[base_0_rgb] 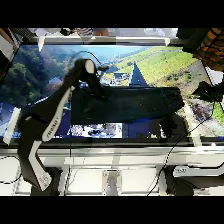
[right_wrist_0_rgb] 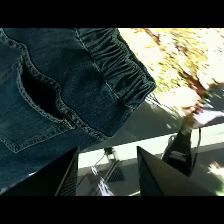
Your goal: Fold the clothes and pants, and hang the long-sleeved shirts on hangers.
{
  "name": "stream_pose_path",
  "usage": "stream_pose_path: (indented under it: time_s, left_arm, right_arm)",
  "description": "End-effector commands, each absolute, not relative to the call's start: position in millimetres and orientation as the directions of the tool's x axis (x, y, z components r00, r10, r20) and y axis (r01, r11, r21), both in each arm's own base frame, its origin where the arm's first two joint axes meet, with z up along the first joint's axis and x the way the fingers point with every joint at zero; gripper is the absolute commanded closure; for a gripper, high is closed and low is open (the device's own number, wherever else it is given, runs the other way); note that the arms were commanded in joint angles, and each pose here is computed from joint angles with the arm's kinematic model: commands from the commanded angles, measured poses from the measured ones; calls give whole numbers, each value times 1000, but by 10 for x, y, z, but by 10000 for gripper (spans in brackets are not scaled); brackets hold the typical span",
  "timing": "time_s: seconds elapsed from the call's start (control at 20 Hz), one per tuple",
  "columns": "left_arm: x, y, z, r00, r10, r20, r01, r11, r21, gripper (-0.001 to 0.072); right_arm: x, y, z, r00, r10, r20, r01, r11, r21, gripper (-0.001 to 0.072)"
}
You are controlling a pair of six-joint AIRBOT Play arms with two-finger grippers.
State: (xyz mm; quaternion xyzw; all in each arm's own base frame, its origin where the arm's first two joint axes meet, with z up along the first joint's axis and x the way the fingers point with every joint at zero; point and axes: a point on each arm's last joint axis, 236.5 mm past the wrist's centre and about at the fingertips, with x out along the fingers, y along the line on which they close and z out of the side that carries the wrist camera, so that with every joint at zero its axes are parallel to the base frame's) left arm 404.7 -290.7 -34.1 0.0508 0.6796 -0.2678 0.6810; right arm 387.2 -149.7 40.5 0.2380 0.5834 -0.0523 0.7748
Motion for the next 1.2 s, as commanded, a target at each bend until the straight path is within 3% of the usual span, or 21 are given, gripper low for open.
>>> stream_pose_path:
  time_s: [0.0,0.2,0.35,0.45,0.65,0.8,1.15]
  left_arm:
    - [4079,-3217,-584,-42,-321,-946,479,825,-301,349]
    - [4157,-3338,-425,5,-372,-928,525,791,-315,349]
    - [4306,-3107,-201,78,-334,-939,509,823,-251,383]
    - [4463,-2808,72,165,-287,-944,475,862,-178,465]
    - [4530,-1891,597,278,-41,-960,388,919,73,481]
    - [4333,-1245,701,210,121,-970,337,923,188,482]
    - [3766,-106,215,20,179,-984,169,969,180,482]
  right_arm:
    - [3845,-1473,400,302,206,-931,346,886,309,329]
    - [3902,-1381,430,321,237,-917,330,879,343,330]
    - [3923,-984,446,276,308,-911,180,914,363,330]
    - [4012,-570,466,250,339,-907,57,930,363,330]
    - [4231,642,352,236,379,-895,-244,915,322,330]
    - [4186,1567,171,251,336,-908,-478,859,186,329]
    - [3805,3388,-30,360,379,-852,-823,559,-99,329]
